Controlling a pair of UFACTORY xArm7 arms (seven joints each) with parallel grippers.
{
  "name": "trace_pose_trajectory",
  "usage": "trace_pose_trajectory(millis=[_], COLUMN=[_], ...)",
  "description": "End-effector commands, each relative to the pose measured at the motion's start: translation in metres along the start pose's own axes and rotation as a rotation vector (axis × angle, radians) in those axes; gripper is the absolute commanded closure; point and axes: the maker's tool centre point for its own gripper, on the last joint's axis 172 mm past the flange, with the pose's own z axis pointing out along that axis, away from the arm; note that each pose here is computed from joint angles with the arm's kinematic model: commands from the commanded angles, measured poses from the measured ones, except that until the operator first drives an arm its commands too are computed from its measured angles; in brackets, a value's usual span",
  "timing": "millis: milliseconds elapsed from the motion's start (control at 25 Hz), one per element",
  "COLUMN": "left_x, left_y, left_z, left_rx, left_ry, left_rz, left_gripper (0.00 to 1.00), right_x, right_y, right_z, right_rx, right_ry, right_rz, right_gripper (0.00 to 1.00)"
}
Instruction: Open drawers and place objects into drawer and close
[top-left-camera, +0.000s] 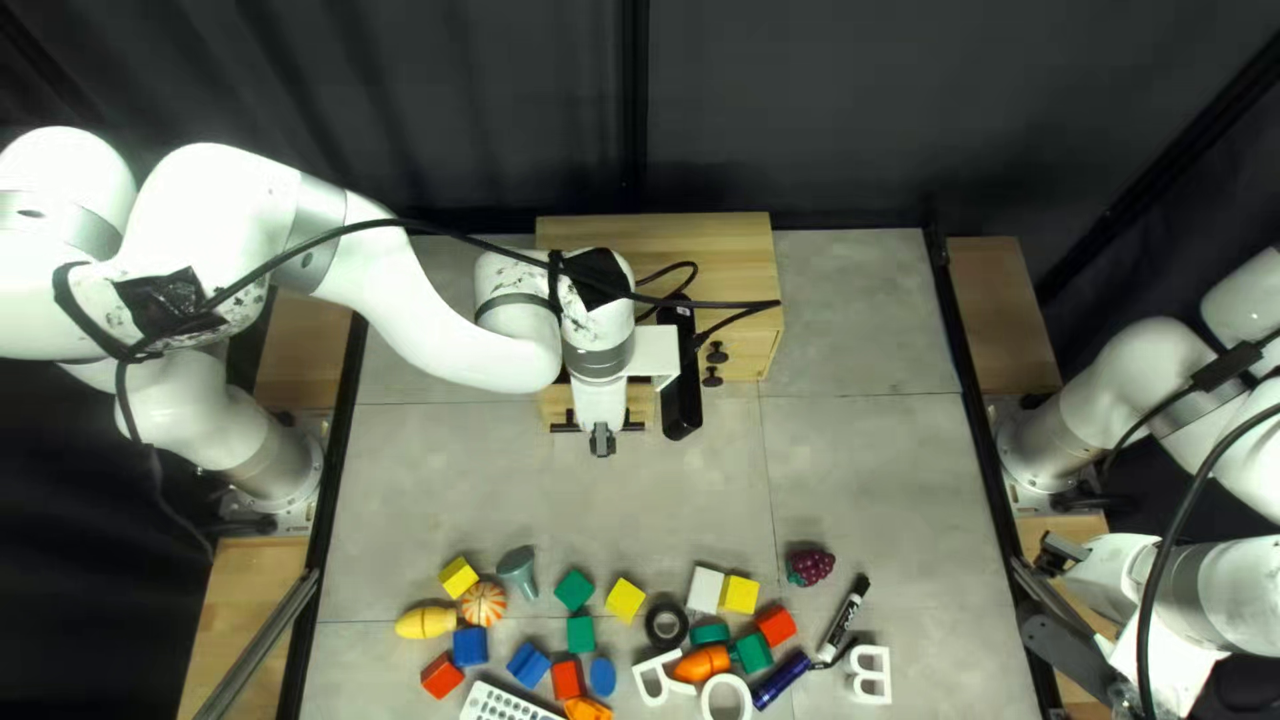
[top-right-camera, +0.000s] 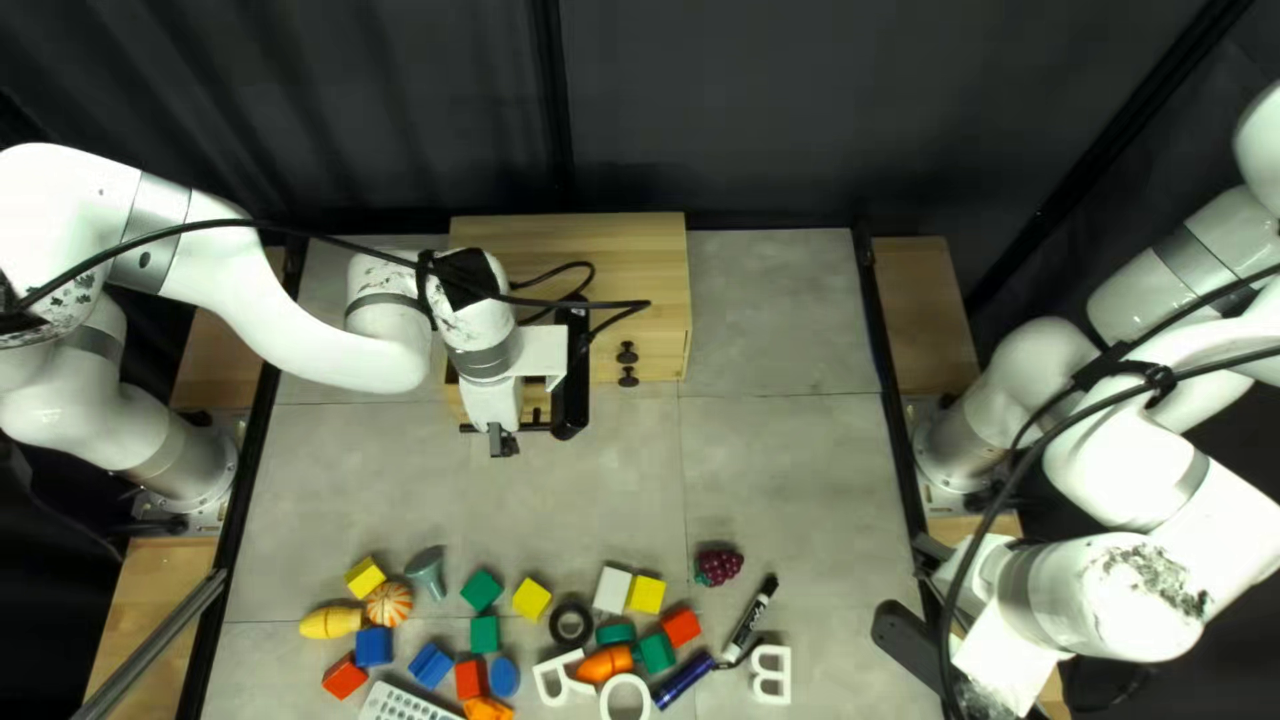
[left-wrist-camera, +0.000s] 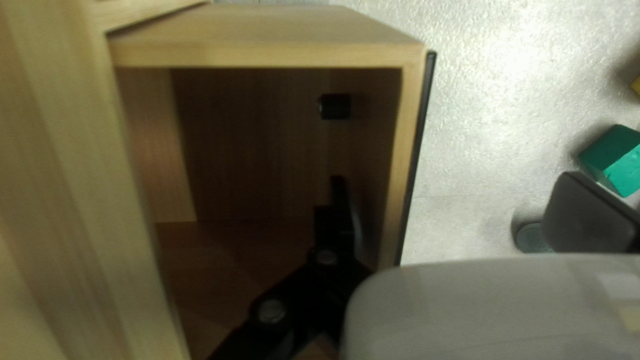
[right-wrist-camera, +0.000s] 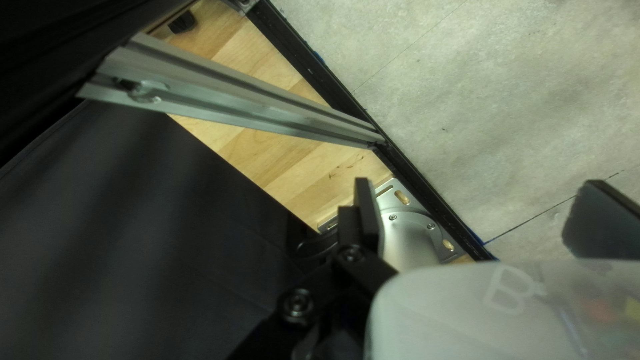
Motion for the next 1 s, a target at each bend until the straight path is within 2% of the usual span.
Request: trace_pose_trajectory(millis=[40, 1000], left_x=[-0.001, -0.006], left_y=[0.004, 0.030], left_z=[-0.004, -0.016], left_rx=[0.003, 0.017], left_ry=[0.009, 0.015], left_rz=[-0.007, -0.011], left_gripper=[0.00, 0.00], right_x=[0.000, 0.000], right_y=[0.000, 0.000], right_z=[0.000, 0.000], right_rx=[0.000, 0.000], right_ry=[0.000, 0.000], right_rz=[0.000, 0.000], right_gripper=[0.00, 0.00])
